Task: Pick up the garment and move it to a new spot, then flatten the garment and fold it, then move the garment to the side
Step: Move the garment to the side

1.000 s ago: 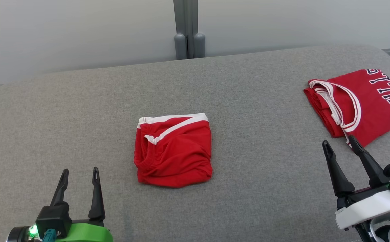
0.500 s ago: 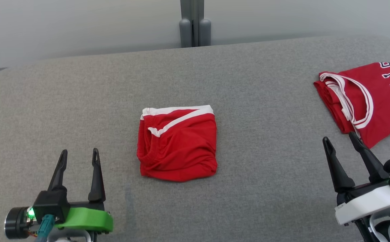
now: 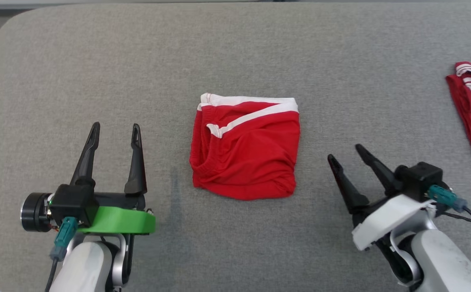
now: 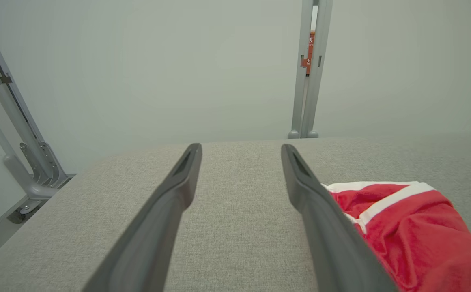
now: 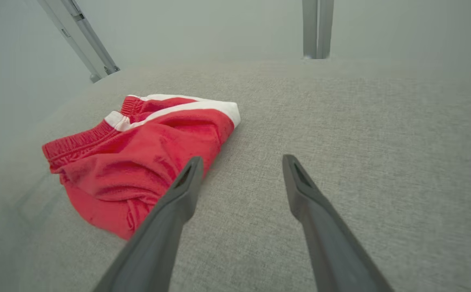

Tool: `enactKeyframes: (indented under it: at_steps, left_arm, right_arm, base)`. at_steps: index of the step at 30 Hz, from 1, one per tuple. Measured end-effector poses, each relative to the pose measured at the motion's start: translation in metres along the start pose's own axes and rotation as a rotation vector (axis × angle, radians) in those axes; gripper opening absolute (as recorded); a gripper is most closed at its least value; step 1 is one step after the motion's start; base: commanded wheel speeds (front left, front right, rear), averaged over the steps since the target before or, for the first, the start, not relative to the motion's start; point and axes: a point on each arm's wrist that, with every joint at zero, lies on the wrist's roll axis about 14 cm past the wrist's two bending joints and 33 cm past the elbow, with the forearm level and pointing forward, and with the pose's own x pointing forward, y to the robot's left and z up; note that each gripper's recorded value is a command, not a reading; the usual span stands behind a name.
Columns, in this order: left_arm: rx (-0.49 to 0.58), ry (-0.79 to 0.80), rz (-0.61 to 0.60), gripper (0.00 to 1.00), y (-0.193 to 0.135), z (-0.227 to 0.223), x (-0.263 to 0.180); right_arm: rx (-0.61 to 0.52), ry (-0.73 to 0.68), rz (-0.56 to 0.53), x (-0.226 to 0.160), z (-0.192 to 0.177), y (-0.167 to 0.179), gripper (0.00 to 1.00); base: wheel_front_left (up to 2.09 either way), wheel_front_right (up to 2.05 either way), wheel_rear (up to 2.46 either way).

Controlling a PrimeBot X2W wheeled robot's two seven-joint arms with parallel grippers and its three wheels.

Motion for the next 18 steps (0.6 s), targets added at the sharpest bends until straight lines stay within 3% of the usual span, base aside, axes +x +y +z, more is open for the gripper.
enactKeyframes:
  at_steps: [10, 11, 12, 13, 18]
  left_arm:
    - [0.017, 0.042, 0.075, 1.0, 0.024, -0.016, -0.004]
    - [0.017, 0.044, 0.081, 1.0, 0.026, -0.016, -0.005]
    - [0.019, 0.044, 0.084, 1.0, 0.027, -0.016, -0.005]
    - [0.021, 0.042, 0.086, 1.0, 0.028, -0.016, -0.006]
    - [0.023, 0.031, 0.077, 1.0, 0.025, -0.013, -0.004]
  right_arm:
    - [0.122, 0.172, 0.159, 0.053, -0.067, 0.056, 1.0]
    - [0.129, 0.173, 0.165, 0.056, -0.068, 0.058, 0.6]
    - [0.125, 0.18, 0.17, 0.058, -0.07, 0.059, 0.36]
    - [0.12, 0.181, 0.175, 0.059, -0.071, 0.06, 0.0]
    - [0.121, 0.17, 0.179, 0.057, -0.069, 0.061, 0.0]
  base:
    - [0.0, 0.0, 0.0]
    - [0.0, 0.0, 0.0]
    - [0.0, 0.0, 0.0]
    - [0.0, 0.0, 0.0]
    - [0.0, 0.0, 0.0]
